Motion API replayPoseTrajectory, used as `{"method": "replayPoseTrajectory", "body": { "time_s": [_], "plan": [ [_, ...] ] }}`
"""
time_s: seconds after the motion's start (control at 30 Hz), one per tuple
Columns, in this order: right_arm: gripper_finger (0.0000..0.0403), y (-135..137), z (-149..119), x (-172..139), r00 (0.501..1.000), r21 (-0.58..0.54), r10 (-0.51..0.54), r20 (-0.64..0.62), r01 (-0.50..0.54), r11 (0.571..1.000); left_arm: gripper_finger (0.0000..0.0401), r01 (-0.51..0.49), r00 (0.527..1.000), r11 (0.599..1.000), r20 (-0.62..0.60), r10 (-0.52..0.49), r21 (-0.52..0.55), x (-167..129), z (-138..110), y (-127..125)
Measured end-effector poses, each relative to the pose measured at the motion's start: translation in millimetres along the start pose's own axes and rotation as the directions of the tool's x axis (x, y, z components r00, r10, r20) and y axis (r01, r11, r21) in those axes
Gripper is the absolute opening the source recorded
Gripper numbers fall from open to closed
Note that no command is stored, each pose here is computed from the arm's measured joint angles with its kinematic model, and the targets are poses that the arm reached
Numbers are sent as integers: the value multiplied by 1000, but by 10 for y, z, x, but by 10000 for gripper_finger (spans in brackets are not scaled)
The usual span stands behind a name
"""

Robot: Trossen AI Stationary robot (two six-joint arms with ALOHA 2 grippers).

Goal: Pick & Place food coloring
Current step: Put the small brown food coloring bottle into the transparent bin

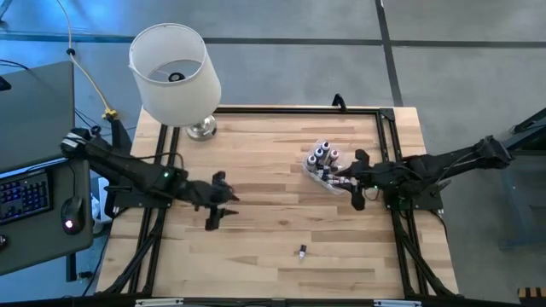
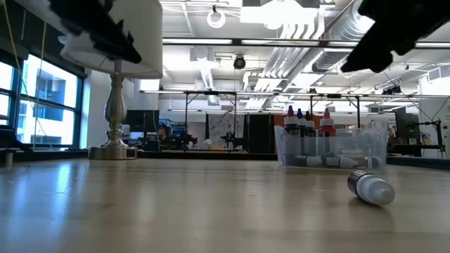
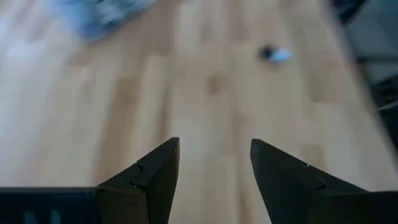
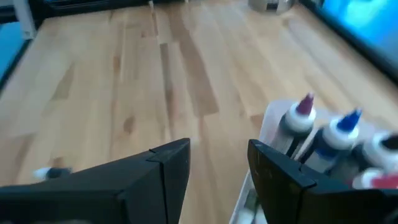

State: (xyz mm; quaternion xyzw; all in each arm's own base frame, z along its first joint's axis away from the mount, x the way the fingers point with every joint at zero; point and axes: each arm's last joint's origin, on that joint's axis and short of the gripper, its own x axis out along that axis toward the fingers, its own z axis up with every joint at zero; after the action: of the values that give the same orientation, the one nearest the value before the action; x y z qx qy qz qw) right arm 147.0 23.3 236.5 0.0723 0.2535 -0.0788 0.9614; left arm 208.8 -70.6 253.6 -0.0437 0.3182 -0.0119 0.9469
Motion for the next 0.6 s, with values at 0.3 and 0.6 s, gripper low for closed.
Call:
{"method": "replayPoseTrajectory", "body": {
  "time_s": [0.3, 0.6],
  "plan": [
    [156, 149, 169, 345, 991, -239, -1, 136, 33, 970, 195, 129, 986, 991, 114, -122, -48, 216, -584, 101],
    [156, 609, 71, 884, 719, -380, 695, 15, -639, 669, 195, 138, 984, 989, 122, -131, -49, 215, -576, 97]
  ]
}}
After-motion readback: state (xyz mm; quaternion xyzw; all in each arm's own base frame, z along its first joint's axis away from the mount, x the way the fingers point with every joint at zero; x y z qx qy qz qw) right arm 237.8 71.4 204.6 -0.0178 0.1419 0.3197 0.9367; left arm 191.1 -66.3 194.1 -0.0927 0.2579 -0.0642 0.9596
